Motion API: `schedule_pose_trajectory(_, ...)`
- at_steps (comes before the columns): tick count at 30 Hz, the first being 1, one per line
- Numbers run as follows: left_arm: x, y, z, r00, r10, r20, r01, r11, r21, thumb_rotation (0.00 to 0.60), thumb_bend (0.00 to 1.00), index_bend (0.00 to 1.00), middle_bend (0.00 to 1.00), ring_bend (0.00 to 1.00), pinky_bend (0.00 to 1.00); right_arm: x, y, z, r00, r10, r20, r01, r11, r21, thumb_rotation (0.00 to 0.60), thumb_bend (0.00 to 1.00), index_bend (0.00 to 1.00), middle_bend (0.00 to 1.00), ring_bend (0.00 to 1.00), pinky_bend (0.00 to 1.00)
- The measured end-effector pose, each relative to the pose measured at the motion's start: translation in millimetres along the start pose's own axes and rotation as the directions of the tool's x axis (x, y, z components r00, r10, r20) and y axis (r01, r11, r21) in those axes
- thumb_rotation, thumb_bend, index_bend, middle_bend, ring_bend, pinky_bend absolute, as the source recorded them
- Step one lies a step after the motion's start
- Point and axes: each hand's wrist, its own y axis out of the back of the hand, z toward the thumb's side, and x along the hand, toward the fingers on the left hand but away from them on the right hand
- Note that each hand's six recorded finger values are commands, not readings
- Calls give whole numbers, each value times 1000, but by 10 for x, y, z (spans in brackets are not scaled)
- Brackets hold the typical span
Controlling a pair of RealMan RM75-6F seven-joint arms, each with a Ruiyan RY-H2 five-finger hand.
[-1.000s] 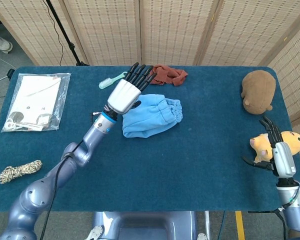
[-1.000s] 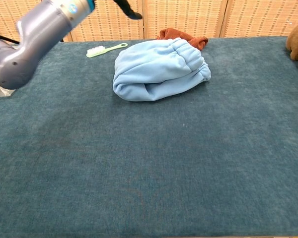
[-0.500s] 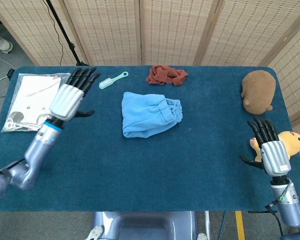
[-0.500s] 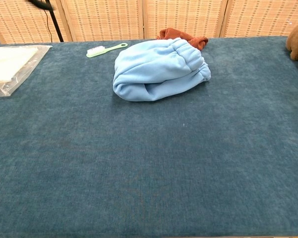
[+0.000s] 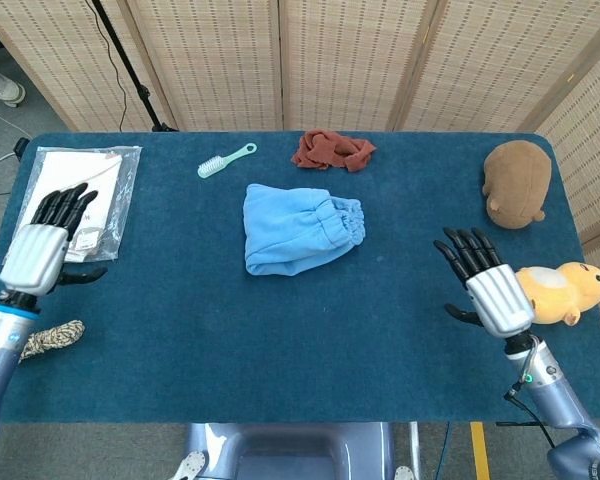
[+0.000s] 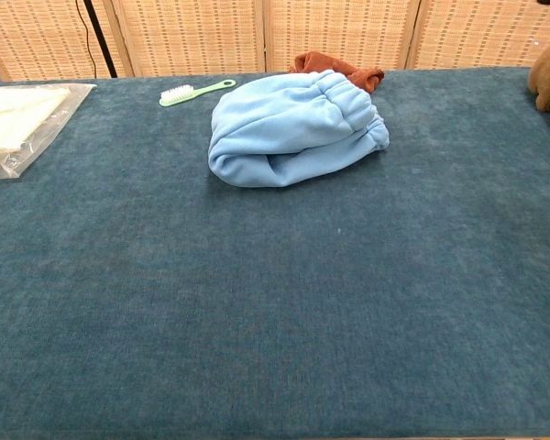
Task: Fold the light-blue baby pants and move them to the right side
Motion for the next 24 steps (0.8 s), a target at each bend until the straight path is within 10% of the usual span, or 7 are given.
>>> schedule_pose_trajectory(8,-711,14,-387,985,0,-170,-11,998,-60,600,0,0,0,0,0,-367,-170,498,982,65,-180,-66,998,0,600,0,0,0,0,0)
schedule_pose_trajectory(24,-847,134,-491,985,-6,-171,-19,989,-147,600,0,0,0,0,0,-1171,-632,1558,924,180,-338,-166,984,69,600,0,0,0,0,29)
